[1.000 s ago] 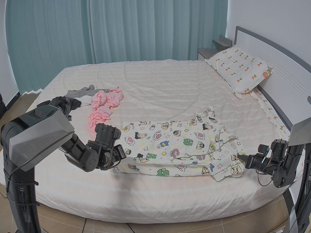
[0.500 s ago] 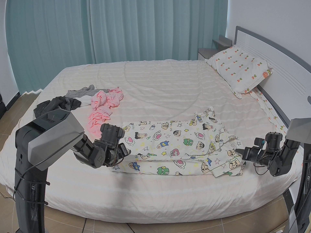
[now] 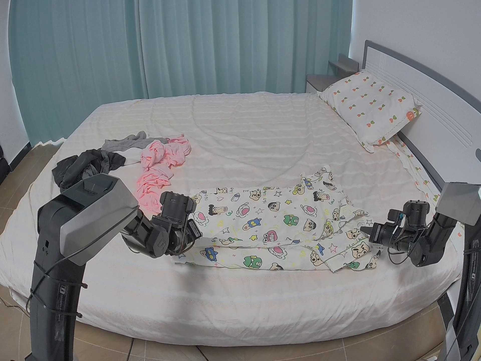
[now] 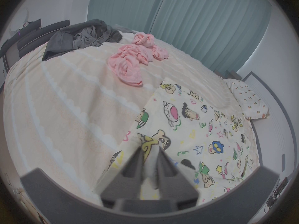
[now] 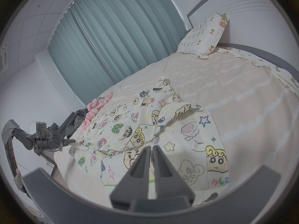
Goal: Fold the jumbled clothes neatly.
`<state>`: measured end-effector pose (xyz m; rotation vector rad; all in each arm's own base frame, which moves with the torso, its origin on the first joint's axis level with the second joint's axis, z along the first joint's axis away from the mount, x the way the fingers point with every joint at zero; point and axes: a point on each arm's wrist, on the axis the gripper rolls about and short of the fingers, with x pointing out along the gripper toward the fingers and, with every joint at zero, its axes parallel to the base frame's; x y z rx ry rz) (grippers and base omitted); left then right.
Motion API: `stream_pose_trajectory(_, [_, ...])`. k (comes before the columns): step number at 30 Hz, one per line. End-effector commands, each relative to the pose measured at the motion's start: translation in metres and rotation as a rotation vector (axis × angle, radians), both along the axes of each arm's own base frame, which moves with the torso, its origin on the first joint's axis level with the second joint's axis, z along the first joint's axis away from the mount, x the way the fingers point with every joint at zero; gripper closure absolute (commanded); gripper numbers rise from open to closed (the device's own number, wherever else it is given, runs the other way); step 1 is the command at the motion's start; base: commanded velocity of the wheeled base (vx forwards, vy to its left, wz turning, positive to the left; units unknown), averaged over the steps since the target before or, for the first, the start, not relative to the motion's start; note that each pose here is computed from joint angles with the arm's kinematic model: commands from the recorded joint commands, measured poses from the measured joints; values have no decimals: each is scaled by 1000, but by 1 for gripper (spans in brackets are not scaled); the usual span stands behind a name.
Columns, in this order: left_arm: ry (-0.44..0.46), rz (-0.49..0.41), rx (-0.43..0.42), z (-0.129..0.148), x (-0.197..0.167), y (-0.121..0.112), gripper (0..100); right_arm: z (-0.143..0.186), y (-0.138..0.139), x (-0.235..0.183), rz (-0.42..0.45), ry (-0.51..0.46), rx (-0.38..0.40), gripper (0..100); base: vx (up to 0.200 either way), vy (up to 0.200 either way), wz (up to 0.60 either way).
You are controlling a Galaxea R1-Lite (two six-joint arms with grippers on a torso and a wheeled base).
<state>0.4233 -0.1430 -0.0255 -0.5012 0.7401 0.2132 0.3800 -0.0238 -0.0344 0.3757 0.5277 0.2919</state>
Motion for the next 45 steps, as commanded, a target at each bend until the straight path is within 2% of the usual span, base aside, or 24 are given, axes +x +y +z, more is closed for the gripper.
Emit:
stream_pose_trajectory(1, [8, 8, 2, -3, 3, 2, 0, -7, -1, 0, -4, 14, 1, 0, 0, 0, 0])
stream_pose_trajectory(4, [5, 18, -1, -3, 4, 6, 0, -4, -4, 0, -21, 10, 5, 0, 0, 0, 0])
stream_pose_trajectory(6, [-4, 61, -29, 1, 7, 13, 0, -1, -11, 2, -80, 3, 12, 0, 0, 0, 0])
stream_pose_trajectory(7, [-4, 61, -29, 1, 7, 13, 0, -1, -11, 2, -80, 3, 12, 0, 0, 0, 0])
stream_pose_trajectory(9, [-25, 116, -54, 12, 11, 30, 0, 8, -24, 3, -138, -15, 28, 0, 0, 0, 0])
stream_pose_trajectory(12, [-38, 142, -75, 22, 12, 42, 0, 15, -34, 2, -172, -30, 40, 0, 0, 0, 0])
stream_pose_trajectory(13, [-38, 141, -119, 37, 6, 55, 0, 25, -42, 1, -207, -45, 60, 0, 0, 0, 0])
stream_pose_trajectory(18, [20, 10, -245, 68, -40, 66, 0, 48, -47, -16, -306, -32, 167, 0, 0, 0, 0])
stream_pose_trajectory(19, [21, 6, -249, 69, -42, 66, 0, 49, -47, -17, -309, -29, 172, 0, 0, 0, 0])
stream_pose_trajectory(20, [23, -34, -294, 80, -60, 71, 0, 56, -42, -29, -322, -14, 215, 0, 0, 0, 0])
stream_pose_trajectory(27, [29, -134, -396, 99, -126, 81, 0, 62, 0, -71, -264, 58, 301, 0, 0, 0, 0])
stream_pose_trajectory(31, [58, -123, -455, 102, -150, 77, 0, 61, 22, -80, -225, 79, 358, 0, 0, 0, 0])
stream_pose_trajectory(33, [85, -121, -510, 103, -160, 77, 0, 56, 33, -85, -217, 103, 381, 0, 0, 0, 0])
stream_pose_trajectory(39, [122, -169, -619, 101, -193, 82, 0, 50, 40, -97, -214, 125, 370, 0, 167, 0, 0])
stream_pose_trajectory(42, [98, -177, -632, 96, -208, 85, 0, 45, 41, -104, -220, 165, 361, 0, 200, 0, 0])
stream_pose_trajectory(45, [112, -173, -634, 88, -219, 88, 0, 38, 44, -107, -227, 196, 347, 0, 200, 0, 0])
